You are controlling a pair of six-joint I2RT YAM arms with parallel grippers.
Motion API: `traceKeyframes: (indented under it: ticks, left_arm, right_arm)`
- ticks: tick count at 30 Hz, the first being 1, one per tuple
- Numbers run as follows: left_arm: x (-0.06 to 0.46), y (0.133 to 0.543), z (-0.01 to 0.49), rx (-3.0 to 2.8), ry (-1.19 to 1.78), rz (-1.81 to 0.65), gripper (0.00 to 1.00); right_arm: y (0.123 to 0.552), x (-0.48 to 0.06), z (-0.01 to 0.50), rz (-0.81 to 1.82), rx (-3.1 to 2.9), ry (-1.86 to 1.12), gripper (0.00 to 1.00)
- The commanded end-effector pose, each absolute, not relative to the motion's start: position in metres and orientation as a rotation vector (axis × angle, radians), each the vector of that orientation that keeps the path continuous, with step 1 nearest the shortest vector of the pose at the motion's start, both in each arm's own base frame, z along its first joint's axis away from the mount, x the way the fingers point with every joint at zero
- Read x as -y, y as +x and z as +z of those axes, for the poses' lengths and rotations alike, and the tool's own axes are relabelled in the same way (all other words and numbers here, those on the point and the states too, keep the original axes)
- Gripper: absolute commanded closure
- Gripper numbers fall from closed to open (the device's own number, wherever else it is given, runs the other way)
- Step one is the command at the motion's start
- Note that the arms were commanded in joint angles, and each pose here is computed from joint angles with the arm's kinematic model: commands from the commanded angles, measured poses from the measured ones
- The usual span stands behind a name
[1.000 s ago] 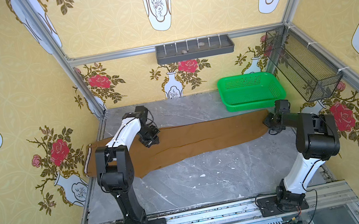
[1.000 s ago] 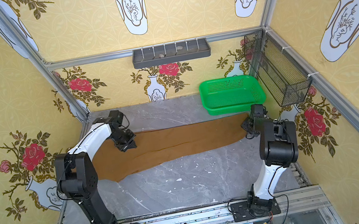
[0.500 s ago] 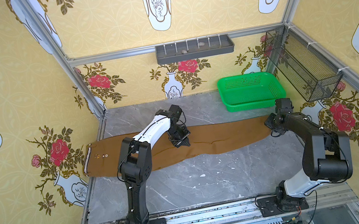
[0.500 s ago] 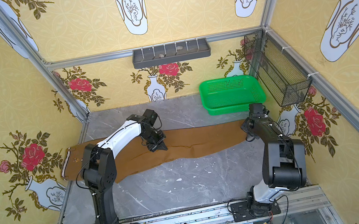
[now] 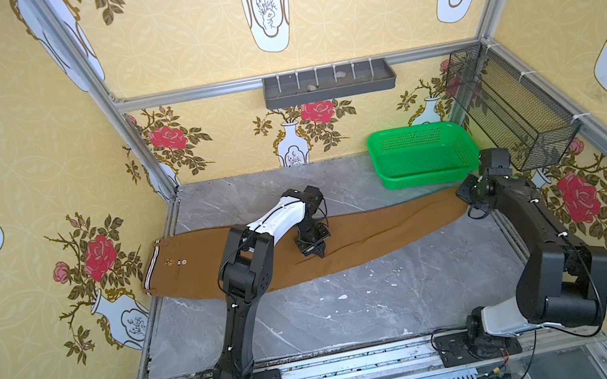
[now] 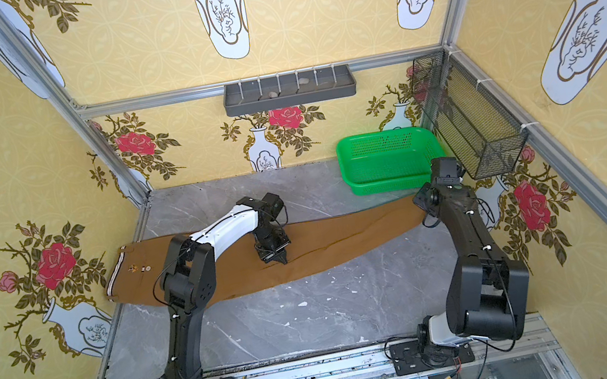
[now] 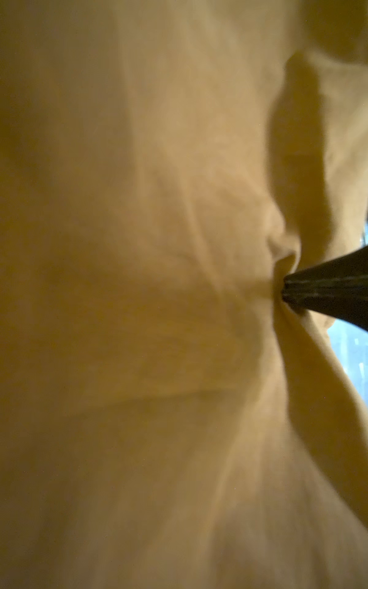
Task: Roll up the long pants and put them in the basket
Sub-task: Fold the long pant at the center of the board.
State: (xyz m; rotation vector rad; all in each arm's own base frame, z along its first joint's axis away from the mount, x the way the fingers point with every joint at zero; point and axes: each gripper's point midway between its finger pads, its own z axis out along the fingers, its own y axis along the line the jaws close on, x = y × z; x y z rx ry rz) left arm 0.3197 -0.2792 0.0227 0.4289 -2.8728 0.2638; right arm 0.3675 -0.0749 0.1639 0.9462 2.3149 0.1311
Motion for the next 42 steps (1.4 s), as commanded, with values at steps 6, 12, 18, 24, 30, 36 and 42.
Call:
traceKeyframes:
  ticks: [6, 12, 18, 24, 30, 36, 42]
  left_arm:
    - [0.28, 0.314, 0.004, 2.856, 0.386, 0.172, 1.0]
    - [0.275, 0.307, -0.009, 2.833, 0.358, 0.086, 1.0]
    - [0.266, 0.299, -0.013, 2.821, 0.337, 0.035, 1.0]
    - [0.241, 0.288, -0.02, 2.805, 0.334, -0.041, 1.0]
    - [0.229, 0.283, -0.028, 2.779, 0.375, -0.015, 1.0]
    - [0.239, 0.291, -0.034, 2.769, 0.365, 0.035, 1.0]
    - [0.258, 0.304, -0.039, 2.758, 0.389, 0.115, 1.0]
  right_arm:
    - [0.376, 0.094, 0.241, 0.098, -2.046, 0.939, 1.0]
    - [0.355, 0.092, 0.249, 0.081, -2.032, 0.938, 1.0]
    - [0.345, 0.075, 0.235, 0.166, -2.073, 0.969, 1.0]
    - [0.328, 0.05, 0.222, 0.137, -2.122, 0.968, 1.0]
    - [0.32, 0.023, 0.228, 0.186, -2.138, 0.952, 1.0]
    - [0.352, 0.004, 0.283, 0.159, -2.082, 0.807, 1.0]
    - [0.383, -0.009, 0.346, 0.19, -1.982, 0.698, 1.0]
